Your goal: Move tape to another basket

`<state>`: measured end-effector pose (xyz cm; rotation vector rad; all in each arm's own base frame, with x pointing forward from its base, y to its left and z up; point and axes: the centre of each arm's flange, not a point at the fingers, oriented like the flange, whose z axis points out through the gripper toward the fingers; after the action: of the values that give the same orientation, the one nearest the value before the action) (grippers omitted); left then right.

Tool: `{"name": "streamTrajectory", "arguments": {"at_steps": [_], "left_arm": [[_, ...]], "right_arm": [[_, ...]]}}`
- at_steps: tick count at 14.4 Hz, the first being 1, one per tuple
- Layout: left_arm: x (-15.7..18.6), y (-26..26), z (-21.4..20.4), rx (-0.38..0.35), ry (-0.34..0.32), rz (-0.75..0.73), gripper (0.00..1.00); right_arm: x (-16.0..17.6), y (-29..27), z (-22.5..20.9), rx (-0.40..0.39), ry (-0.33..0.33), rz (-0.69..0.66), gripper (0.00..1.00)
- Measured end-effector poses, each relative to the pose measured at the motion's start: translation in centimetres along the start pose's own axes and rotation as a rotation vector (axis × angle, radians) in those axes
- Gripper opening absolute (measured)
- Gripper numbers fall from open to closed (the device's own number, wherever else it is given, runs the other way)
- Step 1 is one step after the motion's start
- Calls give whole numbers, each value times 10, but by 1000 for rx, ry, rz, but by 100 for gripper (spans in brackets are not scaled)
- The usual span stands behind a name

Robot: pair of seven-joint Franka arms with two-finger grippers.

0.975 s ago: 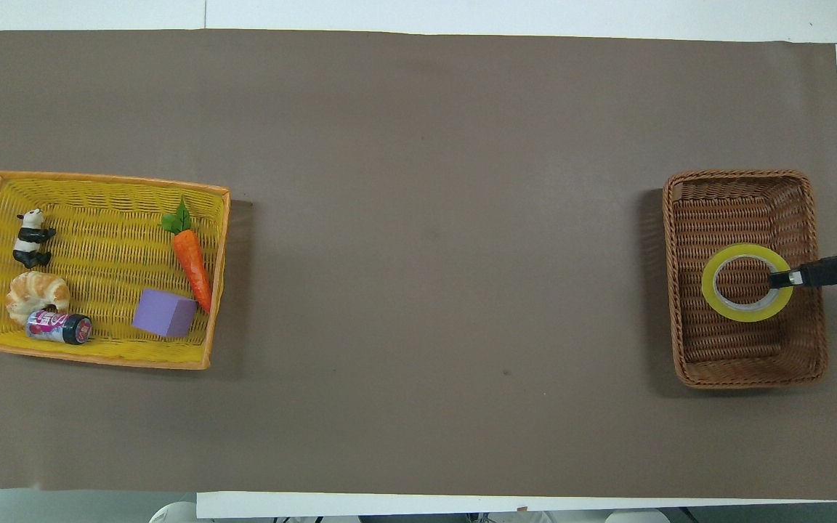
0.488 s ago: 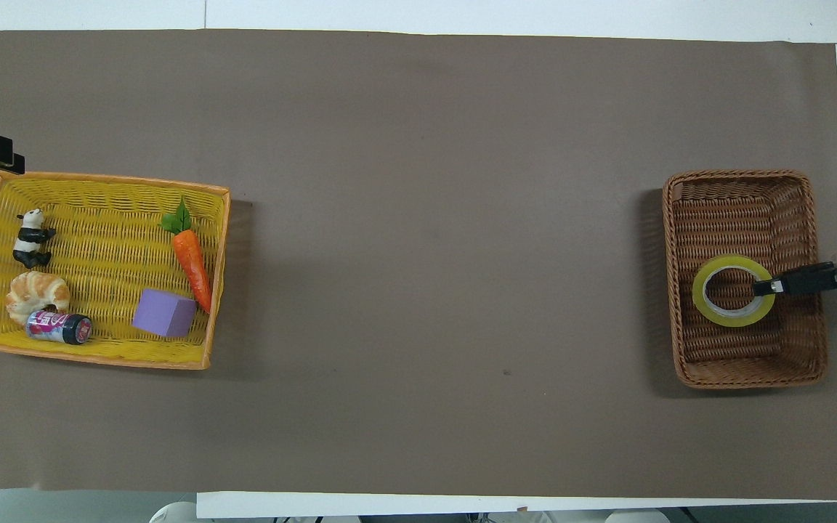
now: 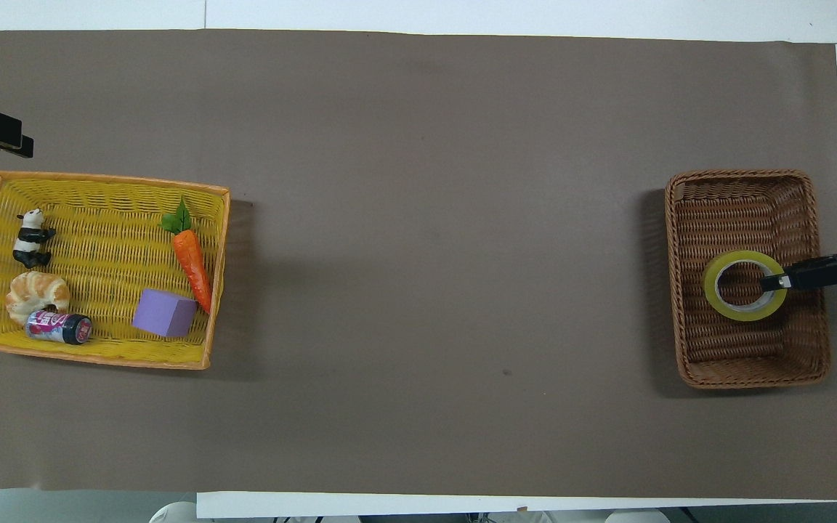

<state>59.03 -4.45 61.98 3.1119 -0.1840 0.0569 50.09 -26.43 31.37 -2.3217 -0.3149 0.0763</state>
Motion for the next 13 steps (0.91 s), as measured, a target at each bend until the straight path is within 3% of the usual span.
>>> {"name": "streamTrajectory", "arguments": {"at_steps": [2, 5, 7, 9, 11, 13], "left_arm": [[-1, -3, 3, 3, -20, -5, 100], [-2, -9, 6, 5, -30, -16, 100], [0, -10, 12, 5, -30, -16, 100], [-1, -11, 17, 4, -40, -18, 100], [-1, -14, 20, 4, -46, -23, 100], [-2, -16, 20, 4, -46, -27, 100]], "right_arm": [[22, -36, -22, -146, -43, -85, 100], [60, -140, -51, -399, -115, -191, 100], [73, -203, -58, -497, -112, -184, 100], [81, -247, -56, -566, -87, -97, 100], [85, -275, -52, -639, -65, 78, 100], [82, -289, -53, -654, -47, 282, 100]]}}
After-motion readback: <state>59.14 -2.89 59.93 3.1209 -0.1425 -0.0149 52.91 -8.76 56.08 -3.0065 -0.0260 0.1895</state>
